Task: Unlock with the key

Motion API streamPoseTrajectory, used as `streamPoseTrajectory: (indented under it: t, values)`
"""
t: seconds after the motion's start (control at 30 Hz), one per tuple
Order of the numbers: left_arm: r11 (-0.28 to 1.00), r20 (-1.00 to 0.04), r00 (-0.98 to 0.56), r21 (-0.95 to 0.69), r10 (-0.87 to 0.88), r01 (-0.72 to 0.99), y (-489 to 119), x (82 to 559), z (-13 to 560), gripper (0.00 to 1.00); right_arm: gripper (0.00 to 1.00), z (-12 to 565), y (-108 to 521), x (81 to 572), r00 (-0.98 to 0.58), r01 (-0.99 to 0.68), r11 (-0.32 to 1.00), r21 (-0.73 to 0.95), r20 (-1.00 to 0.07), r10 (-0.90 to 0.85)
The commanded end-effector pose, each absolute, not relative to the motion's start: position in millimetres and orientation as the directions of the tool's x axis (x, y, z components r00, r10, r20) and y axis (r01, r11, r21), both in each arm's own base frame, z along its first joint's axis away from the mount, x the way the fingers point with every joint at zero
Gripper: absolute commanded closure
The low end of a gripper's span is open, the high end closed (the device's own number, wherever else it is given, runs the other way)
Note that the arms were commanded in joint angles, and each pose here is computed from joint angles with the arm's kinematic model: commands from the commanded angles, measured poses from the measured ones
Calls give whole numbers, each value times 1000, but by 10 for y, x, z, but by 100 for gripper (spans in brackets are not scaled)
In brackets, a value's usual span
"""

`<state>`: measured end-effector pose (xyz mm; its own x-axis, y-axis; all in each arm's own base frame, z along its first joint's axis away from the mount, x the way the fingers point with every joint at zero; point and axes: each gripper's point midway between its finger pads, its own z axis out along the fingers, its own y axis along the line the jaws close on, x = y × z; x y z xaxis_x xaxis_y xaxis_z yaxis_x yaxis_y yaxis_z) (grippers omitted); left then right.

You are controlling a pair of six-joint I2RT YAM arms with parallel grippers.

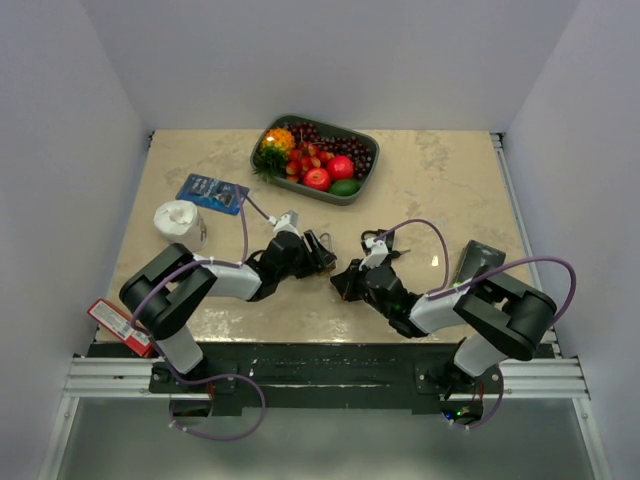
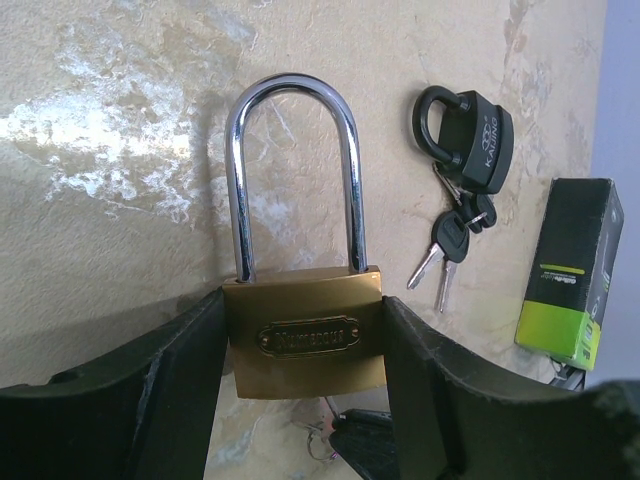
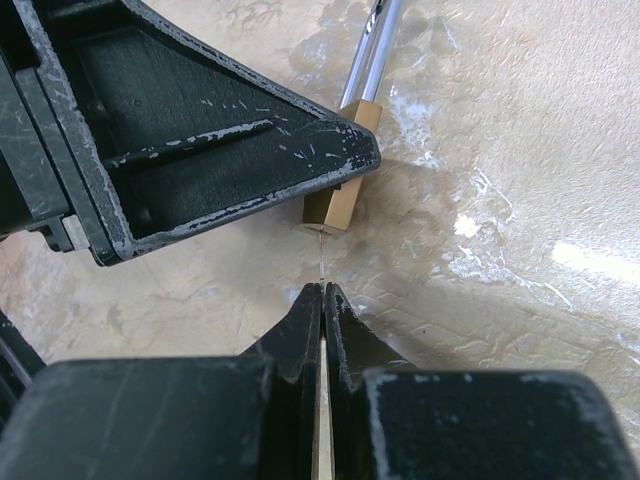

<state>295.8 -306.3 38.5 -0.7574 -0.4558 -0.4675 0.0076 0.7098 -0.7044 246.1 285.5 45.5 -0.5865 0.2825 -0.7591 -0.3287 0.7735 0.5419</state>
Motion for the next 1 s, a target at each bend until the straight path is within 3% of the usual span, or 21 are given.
streamPoseTrajectory:
  t: [0.0, 0.97]
  values:
    - [702, -432, -810, -711, -398, 35, -3155, 2655, 306, 100, 100, 698, 2826, 2767, -477, -283, 792, 541, -795, 374]
    - [671, -397, -872, -733, -287, 113, -3240, 2368, 255, 100, 100, 770, 2584, 2788, -364, -299, 827, 476, -858, 362]
